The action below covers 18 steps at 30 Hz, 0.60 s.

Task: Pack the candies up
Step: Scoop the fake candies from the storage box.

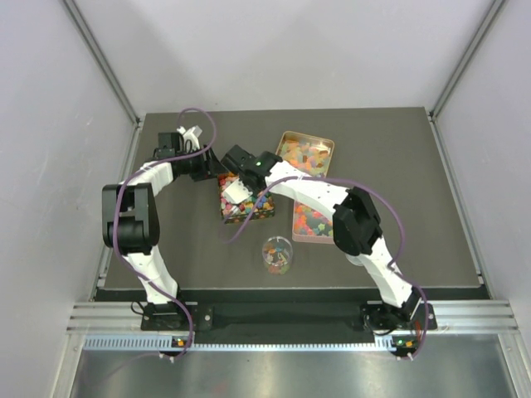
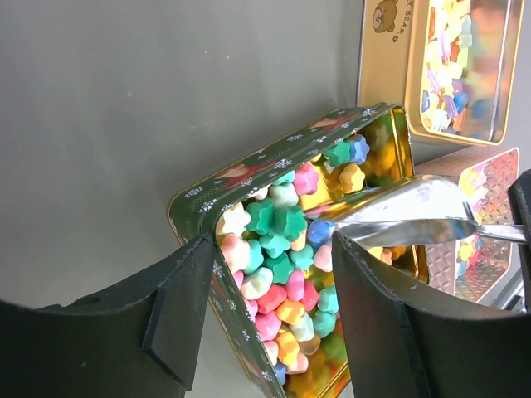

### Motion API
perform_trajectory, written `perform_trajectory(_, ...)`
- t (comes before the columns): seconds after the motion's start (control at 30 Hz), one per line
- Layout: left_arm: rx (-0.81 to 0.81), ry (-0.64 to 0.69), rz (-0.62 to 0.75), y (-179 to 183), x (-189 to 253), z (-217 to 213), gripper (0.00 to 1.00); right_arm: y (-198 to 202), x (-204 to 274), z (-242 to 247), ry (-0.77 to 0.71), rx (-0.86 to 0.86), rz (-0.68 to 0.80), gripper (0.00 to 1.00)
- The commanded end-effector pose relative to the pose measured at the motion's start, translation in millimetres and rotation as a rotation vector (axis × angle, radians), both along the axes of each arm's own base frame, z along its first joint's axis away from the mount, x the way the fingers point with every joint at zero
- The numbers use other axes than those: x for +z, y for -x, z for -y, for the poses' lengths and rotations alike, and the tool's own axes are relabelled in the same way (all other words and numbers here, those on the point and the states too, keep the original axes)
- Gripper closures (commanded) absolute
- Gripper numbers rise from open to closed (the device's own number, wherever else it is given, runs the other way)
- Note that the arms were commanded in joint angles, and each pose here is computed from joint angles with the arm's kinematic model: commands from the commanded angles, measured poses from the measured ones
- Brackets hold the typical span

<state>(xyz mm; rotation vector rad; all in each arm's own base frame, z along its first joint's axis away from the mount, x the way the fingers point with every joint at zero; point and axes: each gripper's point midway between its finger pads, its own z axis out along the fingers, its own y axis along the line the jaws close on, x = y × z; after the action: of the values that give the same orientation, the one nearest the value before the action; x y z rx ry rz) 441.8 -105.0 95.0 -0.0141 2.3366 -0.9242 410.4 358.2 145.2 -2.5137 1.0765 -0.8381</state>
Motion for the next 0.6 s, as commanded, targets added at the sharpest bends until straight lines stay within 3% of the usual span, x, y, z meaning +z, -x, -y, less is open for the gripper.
perform_trajectory(0.0, -0.034, 0.024, 0.080, 0, 26, 6, 0.37, 8, -29, -12, -0.012, 0.024, -0.089, 1.00)
perform_trajectory(0.33, -0.045, 0.027, 0.064, 0, 20, 7, 0.37, 9, -60, 17, 0.003, 0.072, -0.293, 1.00)
perform_trajectory(0.57, -0.076, 0.044, 0.038, 4, 15, 12, 0.37, -11, -72, 37, 0.025, 0.116, -0.314, 1.00)
